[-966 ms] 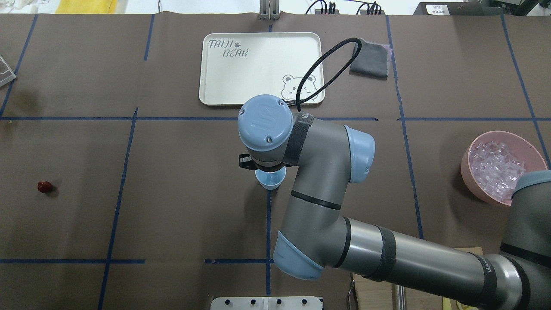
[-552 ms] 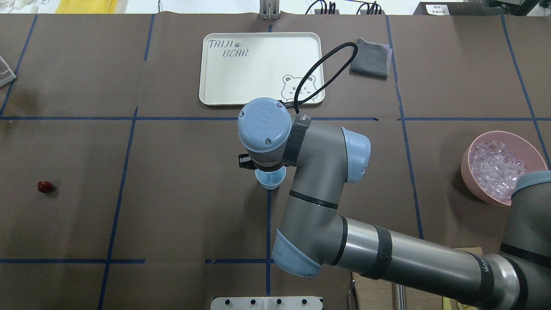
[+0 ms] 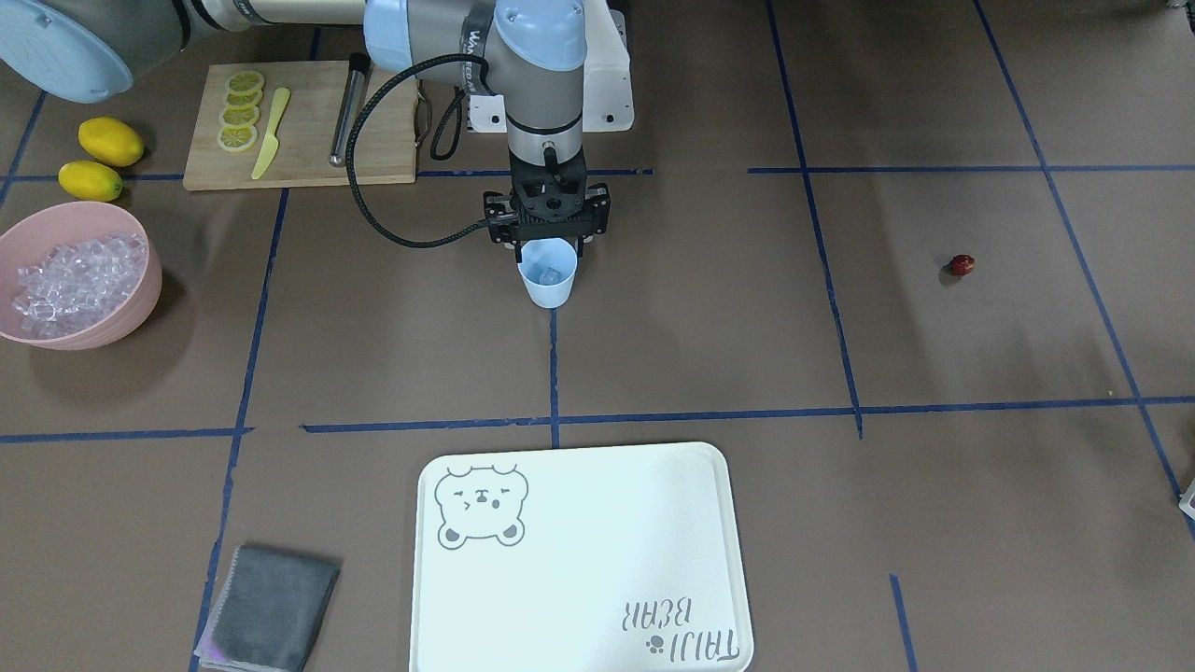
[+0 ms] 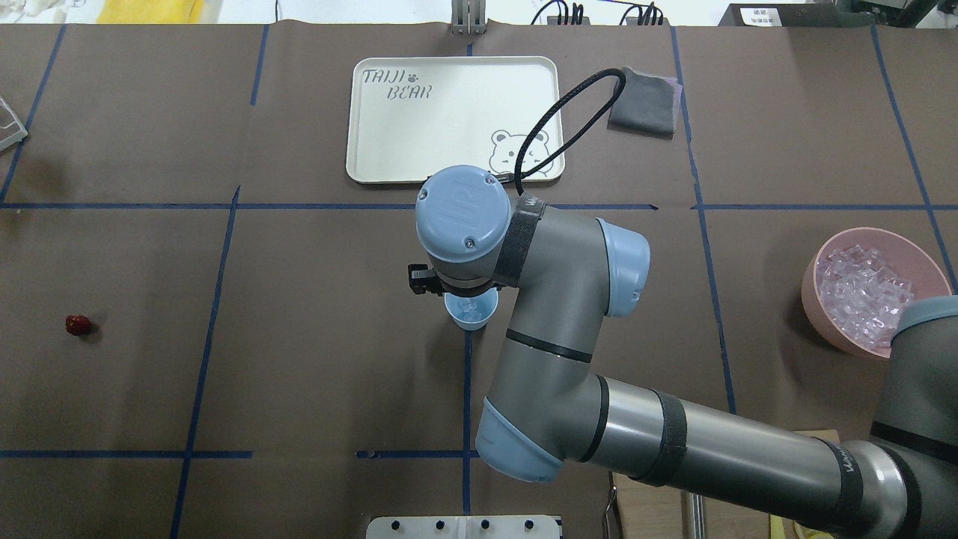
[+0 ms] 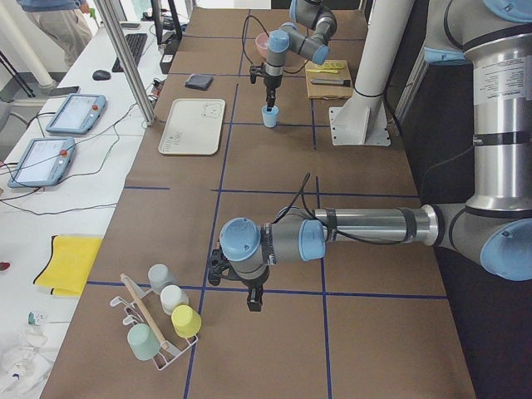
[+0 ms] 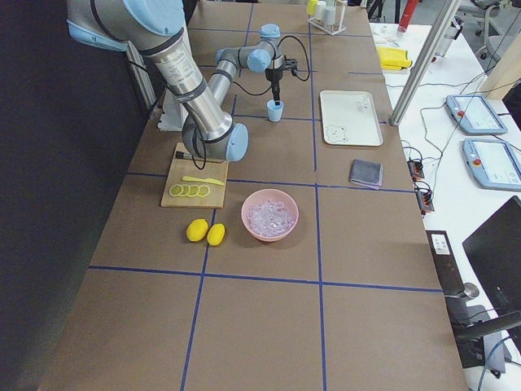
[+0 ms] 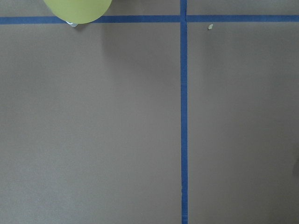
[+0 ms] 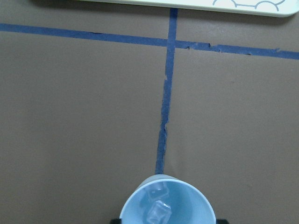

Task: Put ice and strawberries in cup
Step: 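Open the right gripper to drop the ice cube into the cup, then move the right gripper back over the pink bowl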

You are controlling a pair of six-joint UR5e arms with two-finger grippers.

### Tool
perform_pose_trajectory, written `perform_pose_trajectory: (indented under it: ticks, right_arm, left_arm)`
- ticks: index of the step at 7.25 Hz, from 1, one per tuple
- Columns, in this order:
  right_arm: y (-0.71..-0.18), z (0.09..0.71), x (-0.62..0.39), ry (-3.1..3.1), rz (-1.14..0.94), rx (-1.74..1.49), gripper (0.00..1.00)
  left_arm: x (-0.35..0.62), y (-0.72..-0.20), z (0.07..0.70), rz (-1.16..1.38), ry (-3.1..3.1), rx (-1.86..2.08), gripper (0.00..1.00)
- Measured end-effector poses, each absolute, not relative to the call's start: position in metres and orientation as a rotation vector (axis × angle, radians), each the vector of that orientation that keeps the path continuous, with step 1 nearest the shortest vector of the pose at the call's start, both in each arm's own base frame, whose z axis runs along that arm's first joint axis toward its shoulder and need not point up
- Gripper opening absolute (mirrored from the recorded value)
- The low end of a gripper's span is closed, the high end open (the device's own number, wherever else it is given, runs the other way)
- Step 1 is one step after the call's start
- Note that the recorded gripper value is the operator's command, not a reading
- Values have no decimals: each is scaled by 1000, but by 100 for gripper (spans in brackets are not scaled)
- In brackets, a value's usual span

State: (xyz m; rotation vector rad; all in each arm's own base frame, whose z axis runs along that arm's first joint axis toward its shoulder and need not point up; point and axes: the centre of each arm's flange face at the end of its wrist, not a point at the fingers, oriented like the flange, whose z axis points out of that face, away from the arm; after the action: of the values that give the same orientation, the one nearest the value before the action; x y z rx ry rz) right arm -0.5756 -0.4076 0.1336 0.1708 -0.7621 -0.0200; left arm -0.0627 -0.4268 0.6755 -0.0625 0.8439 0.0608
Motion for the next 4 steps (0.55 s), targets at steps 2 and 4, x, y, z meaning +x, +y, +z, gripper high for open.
perform_pose_trajectory:
  ticks: [2, 4]
  right_arm:
    - [-436, 132, -545, -784, -2, 151, 100]
    - [-468, 154, -494, -799, -43, 146, 100]
  left_arm:
    - [-62, -427, 675, 62, 844, -63, 100]
    - [-62, -427, 676, 63, 844, -63, 100]
